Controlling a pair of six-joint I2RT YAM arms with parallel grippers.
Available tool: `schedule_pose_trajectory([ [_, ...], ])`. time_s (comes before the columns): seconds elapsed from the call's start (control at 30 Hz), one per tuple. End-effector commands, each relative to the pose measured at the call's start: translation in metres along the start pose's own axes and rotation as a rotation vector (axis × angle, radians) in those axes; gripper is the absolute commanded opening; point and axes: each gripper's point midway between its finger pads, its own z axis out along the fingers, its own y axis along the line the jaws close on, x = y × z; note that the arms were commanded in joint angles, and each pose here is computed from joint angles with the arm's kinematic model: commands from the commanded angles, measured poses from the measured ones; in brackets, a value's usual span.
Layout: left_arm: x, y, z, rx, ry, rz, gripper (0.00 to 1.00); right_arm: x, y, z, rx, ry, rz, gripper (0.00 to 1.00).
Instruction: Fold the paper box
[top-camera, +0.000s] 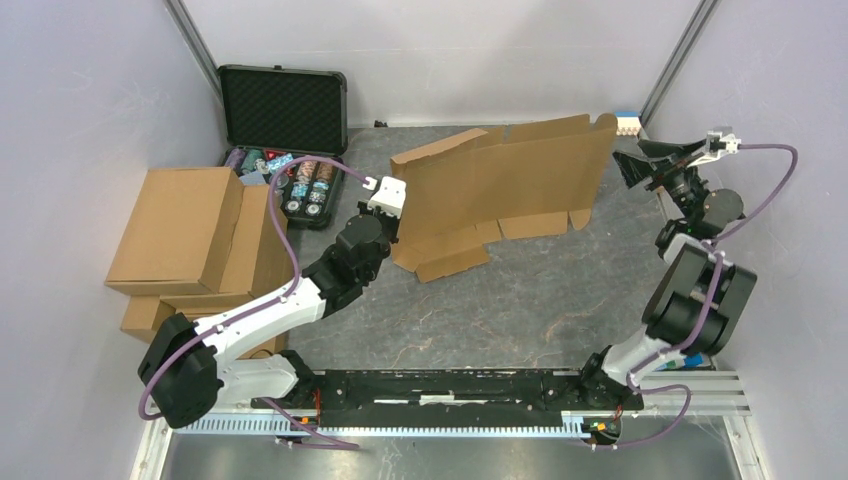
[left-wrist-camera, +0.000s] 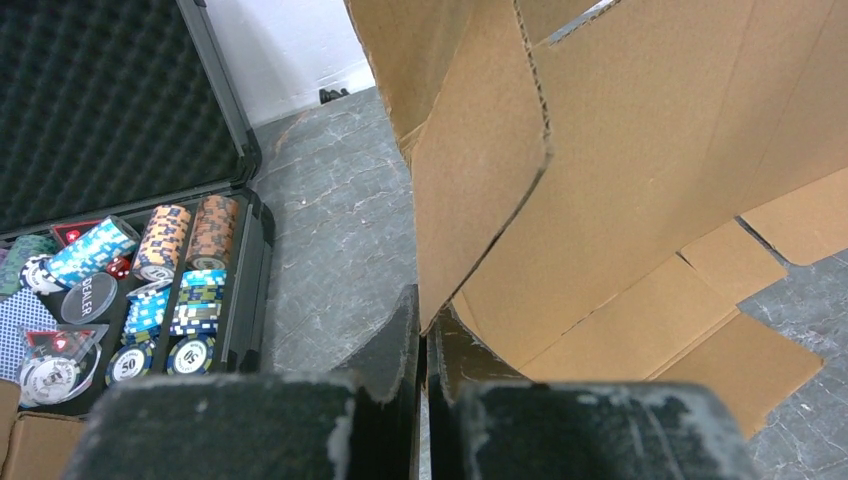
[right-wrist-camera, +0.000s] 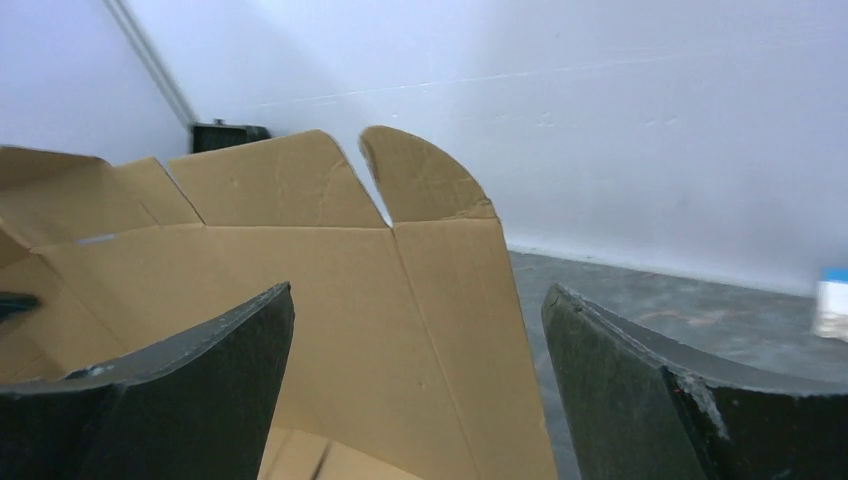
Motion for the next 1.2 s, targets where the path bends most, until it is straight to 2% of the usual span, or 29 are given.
schedule_pose_trajectory([
  [0.0,0.008,0.005,0.002,-0.045,0.018,-0.023,0.02,-0.032,0.026,0.014,-0.265,-0.105,-0.072,0.98],
  [0.07,0.010,0.002,0.005,-0.046,0.029,-0.034,0.02,-0.023,0.007,0.023,-0.311,-0.093,0.004,0.98],
  [0.23,0.004,0.001,0.010,-0.054,0.020,-0.056,0.02,-0.005,-0.013,0.033,-0.307,-0.096,0.002,0.98],
  [0.47,0.002,0.005,0.006,-0.057,0.024,-0.061,0.02,0.026,0.005,0.060,-0.417,-0.030,-0.021,0.98],
  [0.6,0.003,0.008,0.004,-0.064,0.025,-0.060,0.02,0.028,0.026,0.057,-0.461,0.014,-0.057,0.90],
  [0.73,0.004,0.009,0.005,-0.062,0.028,-0.072,0.02,0.026,0.051,0.047,-0.494,0.060,-0.071,0.70],
  [0.8,0.002,0.010,0.005,-0.059,0.022,-0.082,0.02,0.025,0.063,0.040,-0.499,0.073,-0.069,0.55],
  [0.87,0.000,0.011,0.004,-0.058,0.017,-0.086,0.02,0.018,0.080,0.032,-0.502,0.071,-0.071,0.33],
  [0.93,-0.003,0.013,0.002,-0.058,0.011,-0.089,0.02,0.012,0.096,0.024,-0.506,0.067,-0.072,0.18],
  [1.0,-0.004,0.014,0.001,-0.060,0.012,-0.092,0.02,0.006,0.111,0.018,-0.508,0.054,-0.076,0.15],
  [1.1,-0.010,0.014,-0.002,-0.052,0.003,-0.113,0.02,-0.007,0.131,0.012,-0.506,0.021,-0.027,0.02],
  [1.17,-0.017,0.014,-0.003,-0.042,-0.004,-0.125,0.02,-0.014,0.146,0.009,-0.514,0.002,0.012,0.00],
])
